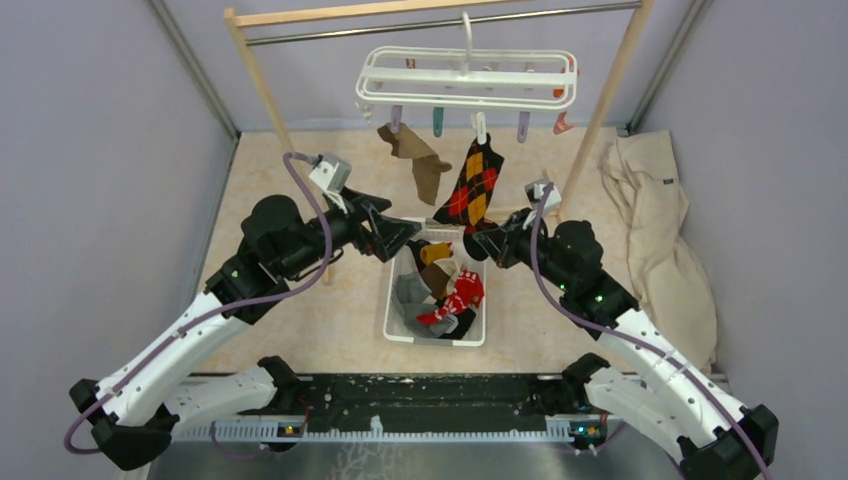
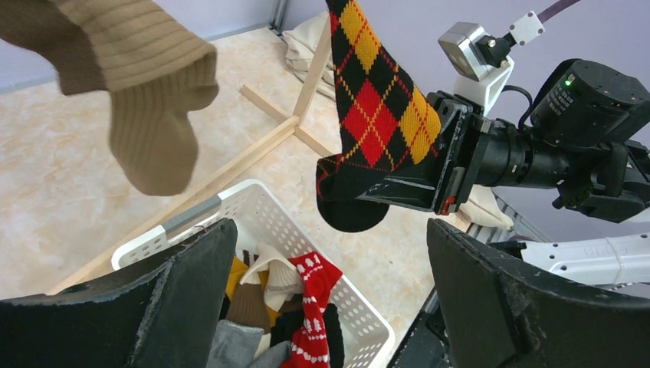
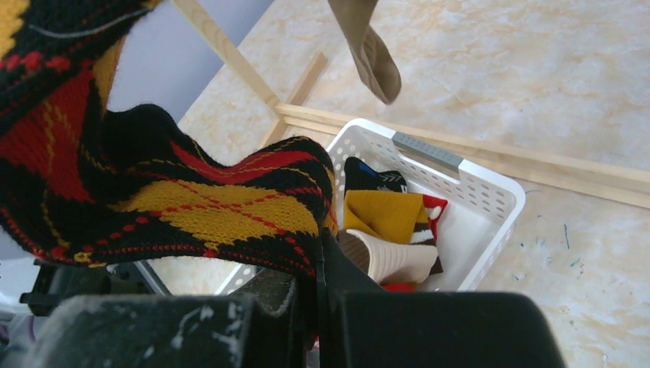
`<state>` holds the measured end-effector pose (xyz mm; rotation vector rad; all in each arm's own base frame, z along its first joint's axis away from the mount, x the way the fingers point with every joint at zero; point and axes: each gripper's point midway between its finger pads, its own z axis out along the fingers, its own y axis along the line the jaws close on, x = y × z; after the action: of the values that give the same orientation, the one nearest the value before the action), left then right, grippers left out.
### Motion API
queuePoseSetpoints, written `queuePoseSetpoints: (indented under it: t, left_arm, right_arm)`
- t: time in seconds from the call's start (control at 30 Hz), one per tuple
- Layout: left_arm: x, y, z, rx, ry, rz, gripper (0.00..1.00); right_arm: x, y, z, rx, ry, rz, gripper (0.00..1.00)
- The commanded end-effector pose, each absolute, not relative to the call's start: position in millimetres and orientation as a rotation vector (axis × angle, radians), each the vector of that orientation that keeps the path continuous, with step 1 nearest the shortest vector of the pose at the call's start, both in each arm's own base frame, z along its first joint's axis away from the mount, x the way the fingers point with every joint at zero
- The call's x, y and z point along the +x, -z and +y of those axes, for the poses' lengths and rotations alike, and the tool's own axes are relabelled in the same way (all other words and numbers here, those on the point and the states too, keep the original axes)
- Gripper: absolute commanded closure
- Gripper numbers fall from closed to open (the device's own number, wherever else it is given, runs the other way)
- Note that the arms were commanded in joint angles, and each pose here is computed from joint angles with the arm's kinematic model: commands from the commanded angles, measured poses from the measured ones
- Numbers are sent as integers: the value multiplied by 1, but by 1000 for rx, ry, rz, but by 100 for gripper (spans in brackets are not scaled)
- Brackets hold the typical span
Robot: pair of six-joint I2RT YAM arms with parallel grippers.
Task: Remove the socks clipped to the hanger
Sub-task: Remove the sock from the hanger.
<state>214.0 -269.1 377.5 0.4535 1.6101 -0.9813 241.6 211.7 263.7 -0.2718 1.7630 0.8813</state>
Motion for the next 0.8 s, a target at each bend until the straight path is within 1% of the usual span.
queuePoseSetpoints:
  t: [0.0, 0.27, 0.47, 0.53, 0.77]
  left_arm:
    - [211, -380, -271, 449, 1021, 1588, 1]
    - [211, -368, -273, 450, 1023, 1609, 1]
    - [214, -341, -268, 419, 993, 1675, 1]
    - [214, -329, -267, 411, 985, 1702, 1]
    - [216, -261, -267, 374, 952, 1860, 1]
  right_arm:
    - [233, -291, 212, -284, -916, 1697, 100]
    - [235, -273, 210, -276, -896, 1731, 100]
    - [238, -258, 211, -278, -881, 1768, 100]
    - [238, -254, 212, -280, -882, 1776, 100]
    - [240, -242, 214, -285, -880, 1798, 100]
